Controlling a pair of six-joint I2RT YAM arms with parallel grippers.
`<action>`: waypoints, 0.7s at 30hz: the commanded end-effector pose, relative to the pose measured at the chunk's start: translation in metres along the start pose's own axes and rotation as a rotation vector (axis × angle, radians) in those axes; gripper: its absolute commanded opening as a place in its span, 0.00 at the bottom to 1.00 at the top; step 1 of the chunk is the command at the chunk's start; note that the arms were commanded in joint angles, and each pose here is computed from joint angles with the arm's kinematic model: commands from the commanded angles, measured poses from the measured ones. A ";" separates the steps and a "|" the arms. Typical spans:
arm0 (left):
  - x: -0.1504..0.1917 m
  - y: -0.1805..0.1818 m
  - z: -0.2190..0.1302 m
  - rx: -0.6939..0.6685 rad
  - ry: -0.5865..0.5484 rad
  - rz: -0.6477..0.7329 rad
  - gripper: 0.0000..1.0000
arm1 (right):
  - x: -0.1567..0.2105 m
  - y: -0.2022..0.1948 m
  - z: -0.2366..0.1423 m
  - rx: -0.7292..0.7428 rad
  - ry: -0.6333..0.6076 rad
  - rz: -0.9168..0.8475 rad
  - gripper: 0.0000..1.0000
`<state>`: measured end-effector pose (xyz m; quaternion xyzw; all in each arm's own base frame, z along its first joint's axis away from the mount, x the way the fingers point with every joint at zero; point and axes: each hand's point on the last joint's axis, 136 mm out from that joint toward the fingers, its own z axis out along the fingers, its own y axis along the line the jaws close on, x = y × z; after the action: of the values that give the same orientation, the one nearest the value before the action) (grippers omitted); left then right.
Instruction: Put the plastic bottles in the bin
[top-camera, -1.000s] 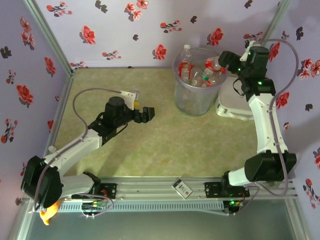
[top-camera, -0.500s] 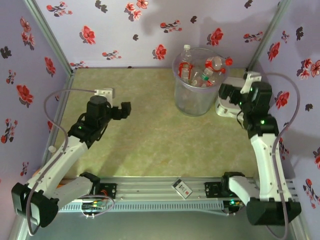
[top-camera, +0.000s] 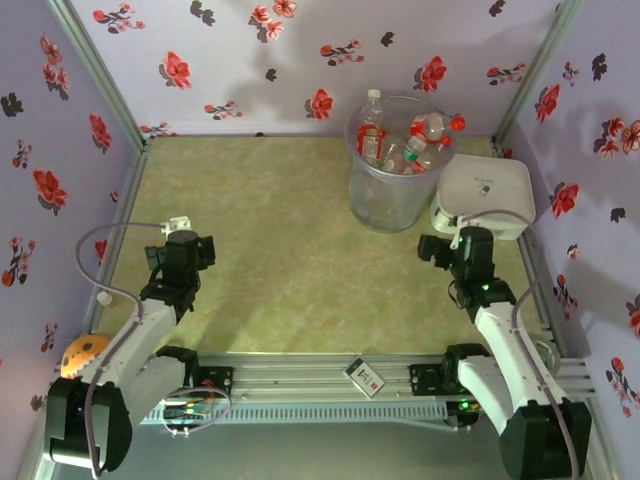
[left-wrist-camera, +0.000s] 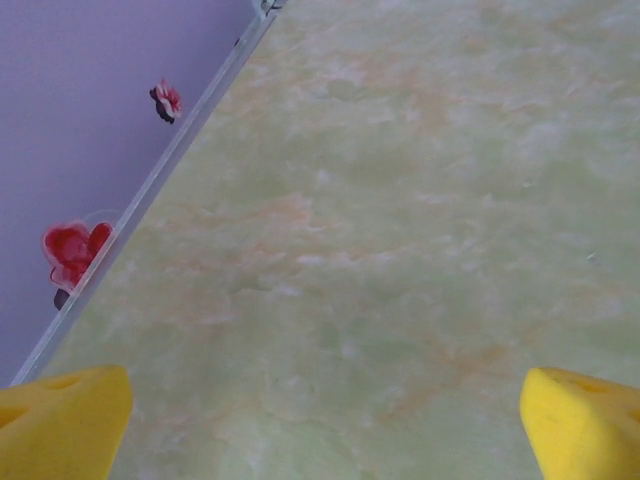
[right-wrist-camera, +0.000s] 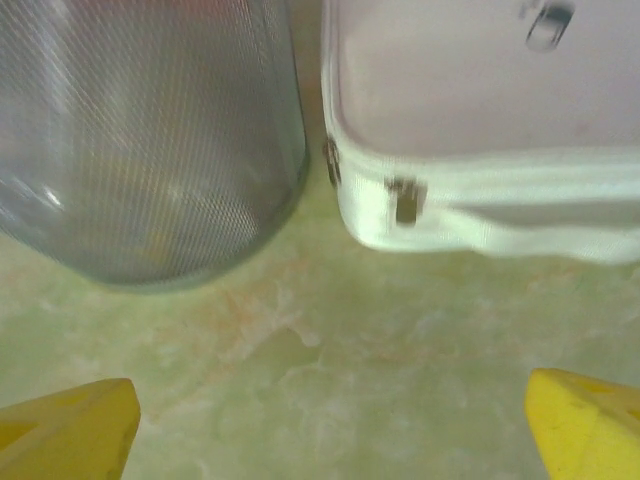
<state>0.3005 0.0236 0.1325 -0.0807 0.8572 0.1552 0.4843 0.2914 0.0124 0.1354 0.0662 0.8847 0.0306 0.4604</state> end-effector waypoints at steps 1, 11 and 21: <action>-0.017 -0.001 0.012 0.007 -0.101 -0.017 1.00 | -0.023 -0.006 0.011 0.050 -0.159 -0.002 0.99; -0.011 -0.011 0.042 0.050 -0.120 -0.020 1.00 | -0.005 -0.022 0.040 0.131 -0.209 -0.046 0.99; -0.028 -0.021 0.061 0.087 -0.180 -0.008 1.00 | -0.019 -0.024 0.047 0.150 -0.305 -0.073 0.99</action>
<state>0.3540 0.0269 0.0991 -0.0580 0.8419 0.1286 0.5209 0.3311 -0.0101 0.1056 0.0713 0.8322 -0.0462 0.5479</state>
